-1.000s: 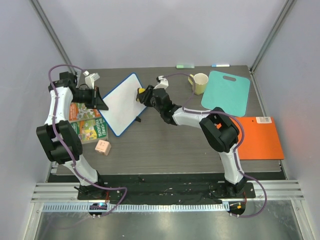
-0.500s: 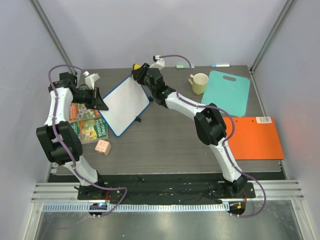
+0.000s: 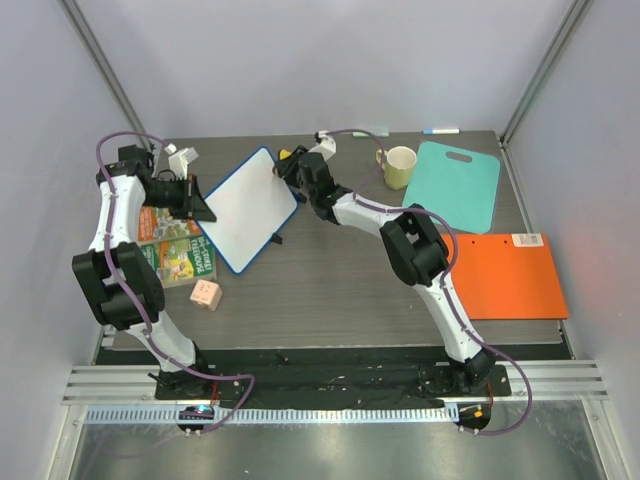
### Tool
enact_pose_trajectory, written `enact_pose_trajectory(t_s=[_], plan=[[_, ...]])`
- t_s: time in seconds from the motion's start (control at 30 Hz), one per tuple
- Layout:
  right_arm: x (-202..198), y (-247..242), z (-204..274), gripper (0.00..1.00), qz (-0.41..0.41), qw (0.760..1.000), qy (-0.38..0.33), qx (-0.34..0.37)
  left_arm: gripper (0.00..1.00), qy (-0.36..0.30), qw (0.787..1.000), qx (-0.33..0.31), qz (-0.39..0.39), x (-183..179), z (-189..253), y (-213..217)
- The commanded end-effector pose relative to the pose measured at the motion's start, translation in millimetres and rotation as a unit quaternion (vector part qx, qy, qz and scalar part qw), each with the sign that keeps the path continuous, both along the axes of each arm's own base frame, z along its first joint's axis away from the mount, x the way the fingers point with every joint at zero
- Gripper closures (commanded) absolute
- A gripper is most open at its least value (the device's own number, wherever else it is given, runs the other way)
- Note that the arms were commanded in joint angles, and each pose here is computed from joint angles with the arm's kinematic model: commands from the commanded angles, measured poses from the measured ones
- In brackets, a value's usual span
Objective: Erase the whiteboard
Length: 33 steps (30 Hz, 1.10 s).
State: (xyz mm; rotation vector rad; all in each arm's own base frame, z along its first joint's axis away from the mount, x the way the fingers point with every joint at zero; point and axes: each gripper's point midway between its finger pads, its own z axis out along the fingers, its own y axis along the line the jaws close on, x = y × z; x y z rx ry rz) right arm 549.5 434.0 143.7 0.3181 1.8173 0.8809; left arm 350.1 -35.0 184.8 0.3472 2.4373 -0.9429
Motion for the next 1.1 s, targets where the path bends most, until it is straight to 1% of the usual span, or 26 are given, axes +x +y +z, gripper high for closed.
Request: enact_pose_trajectory(t_s=[0.0,0.03,0.07,0.13,0.3,0.4,0.53,0.73,0.87,1.07], plan=[[-34,2,-66,0.99,0.027,0.998,0.062,-0.02,1.0,-0.006,0.999,-0.031,-0.03,-15,14,-19],[-45,-1,-83,0.99,0.031,0.996,0.077,-0.028,1.0,-0.005,0.999,-0.032,-0.029,-15,14,-20],[-48,-1,-82,0.99,0.032,0.996,0.074,-0.022,1.0,-0.005,0.999,-0.032,-0.029,-15,14,-20],[-57,-4,-95,0.99,0.038,0.995,0.084,-0.021,1.0,-0.004,0.999,-0.032,-0.029,-15,14,-19],[-69,1,-98,0.99,0.053,0.995,0.084,-0.016,1.0,-0.004,0.999,-0.03,-0.029,-16,14,-19],[-68,11,-82,0.99,0.069,0.995,0.07,-0.002,1.0,-0.006,0.999,-0.03,-0.033,-17,14,-20],[-69,37,-40,0.99,0.102,0.994,0.035,0.029,1.0,-0.007,0.999,-0.026,-0.035,-21,13,-19],[-83,80,13,0.99,0.139,0.988,-0.003,0.068,1.0,-0.004,0.999,-0.02,-0.036,-27,3,-19],[-93,102,26,0.99,0.15,0.986,-0.018,0.067,1.0,0.0,0.999,-0.016,-0.038,-29,0,-18],[-80,116,51,0.99,0.138,0.987,-0.037,0.075,1.0,-0.001,0.999,-0.011,-0.04,-30,-1,-17]])
